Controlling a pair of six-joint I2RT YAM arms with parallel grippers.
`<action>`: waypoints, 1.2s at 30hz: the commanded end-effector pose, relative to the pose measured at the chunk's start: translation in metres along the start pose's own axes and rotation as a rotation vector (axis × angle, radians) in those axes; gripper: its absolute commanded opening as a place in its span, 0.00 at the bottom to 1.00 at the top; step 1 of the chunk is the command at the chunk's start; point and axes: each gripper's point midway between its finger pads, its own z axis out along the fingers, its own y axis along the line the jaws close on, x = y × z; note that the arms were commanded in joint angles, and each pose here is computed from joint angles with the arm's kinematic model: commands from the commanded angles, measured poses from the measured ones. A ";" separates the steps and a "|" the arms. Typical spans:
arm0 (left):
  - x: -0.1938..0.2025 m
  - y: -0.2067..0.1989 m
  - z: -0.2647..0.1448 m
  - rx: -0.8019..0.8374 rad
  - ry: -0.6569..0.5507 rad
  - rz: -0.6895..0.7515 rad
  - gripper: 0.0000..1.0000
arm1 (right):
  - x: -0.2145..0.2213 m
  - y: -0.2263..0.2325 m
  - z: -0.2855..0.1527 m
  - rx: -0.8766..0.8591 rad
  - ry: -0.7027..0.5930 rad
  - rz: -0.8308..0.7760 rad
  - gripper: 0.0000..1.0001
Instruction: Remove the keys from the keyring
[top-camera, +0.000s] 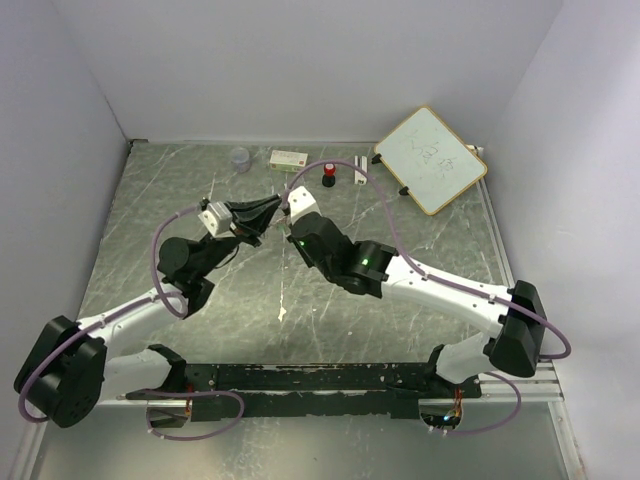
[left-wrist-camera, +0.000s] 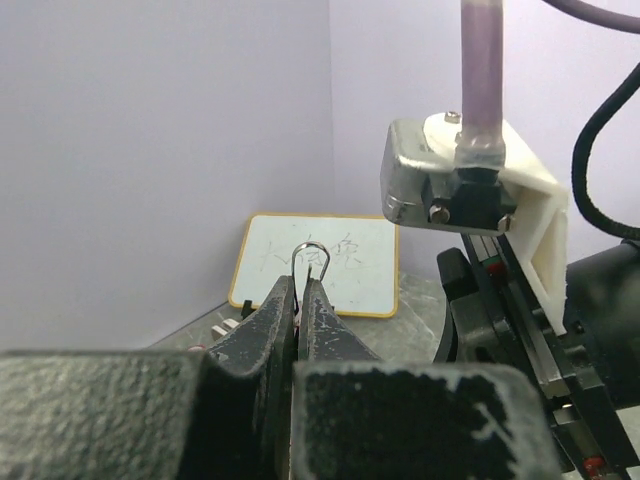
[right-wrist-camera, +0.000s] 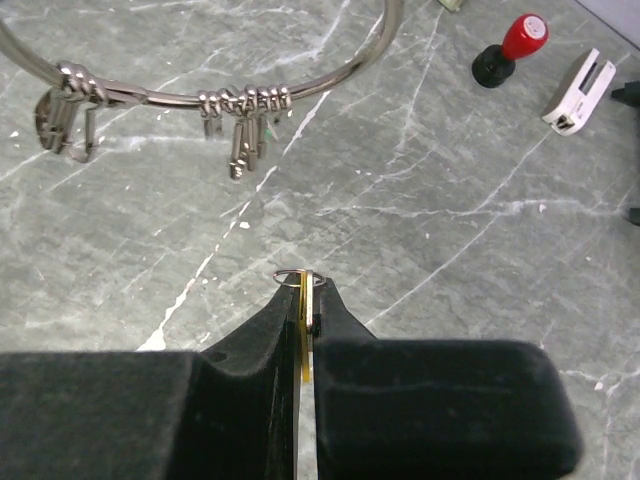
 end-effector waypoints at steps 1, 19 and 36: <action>-0.027 0.004 0.003 -0.022 -0.074 0.038 0.07 | -0.006 -0.022 -0.002 0.097 -0.013 -0.001 0.00; 0.068 0.019 -0.020 -0.129 0.263 -0.084 0.07 | 0.074 -0.143 0.070 0.186 0.137 0.288 0.00; 0.073 0.018 -0.019 -0.129 0.276 -0.106 0.07 | 0.155 -0.152 0.162 0.185 0.275 0.369 0.01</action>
